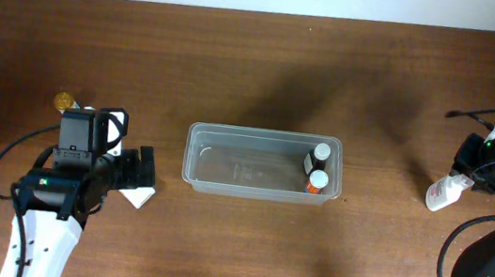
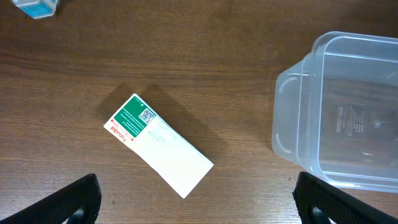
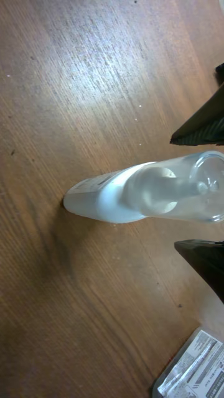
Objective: Pack container
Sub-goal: 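Move the right gripper to the white lotion bottle and grasp it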
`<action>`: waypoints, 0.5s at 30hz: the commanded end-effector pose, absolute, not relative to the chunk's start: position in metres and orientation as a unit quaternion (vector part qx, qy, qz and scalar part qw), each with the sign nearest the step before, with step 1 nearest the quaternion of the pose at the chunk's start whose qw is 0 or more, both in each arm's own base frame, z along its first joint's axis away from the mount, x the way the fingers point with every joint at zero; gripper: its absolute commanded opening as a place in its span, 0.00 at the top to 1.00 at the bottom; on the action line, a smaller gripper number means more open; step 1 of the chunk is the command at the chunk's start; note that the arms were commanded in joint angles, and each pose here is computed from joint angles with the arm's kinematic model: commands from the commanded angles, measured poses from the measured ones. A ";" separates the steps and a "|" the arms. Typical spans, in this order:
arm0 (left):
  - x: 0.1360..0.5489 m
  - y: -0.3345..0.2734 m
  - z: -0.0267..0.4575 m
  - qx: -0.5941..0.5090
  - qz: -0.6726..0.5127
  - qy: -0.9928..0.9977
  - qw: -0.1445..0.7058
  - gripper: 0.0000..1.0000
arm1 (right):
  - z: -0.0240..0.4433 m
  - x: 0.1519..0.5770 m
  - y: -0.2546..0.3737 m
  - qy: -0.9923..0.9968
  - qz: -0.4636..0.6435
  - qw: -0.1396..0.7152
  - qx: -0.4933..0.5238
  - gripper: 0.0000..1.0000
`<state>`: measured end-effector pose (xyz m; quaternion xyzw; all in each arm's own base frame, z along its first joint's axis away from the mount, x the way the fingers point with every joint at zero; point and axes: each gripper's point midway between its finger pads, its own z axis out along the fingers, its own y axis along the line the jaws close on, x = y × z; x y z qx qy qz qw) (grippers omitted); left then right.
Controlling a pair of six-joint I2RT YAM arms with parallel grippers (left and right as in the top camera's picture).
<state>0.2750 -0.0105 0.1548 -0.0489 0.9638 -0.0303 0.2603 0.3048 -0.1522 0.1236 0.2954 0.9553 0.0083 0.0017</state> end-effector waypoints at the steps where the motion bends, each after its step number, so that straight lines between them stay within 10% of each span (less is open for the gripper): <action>1: 0.279 -0.012 0.162 -0.050 -0.036 0.961 0.269 0.01 | 0.112 0.300 -0.151 0.955 0.008 -0.010 0.295 0.59; 15: 0.279 -0.012 0.162 -0.049 -0.036 0.961 0.268 0.01 | 0.110 0.304 -0.148 0.955 0.019 -0.004 0.295 0.75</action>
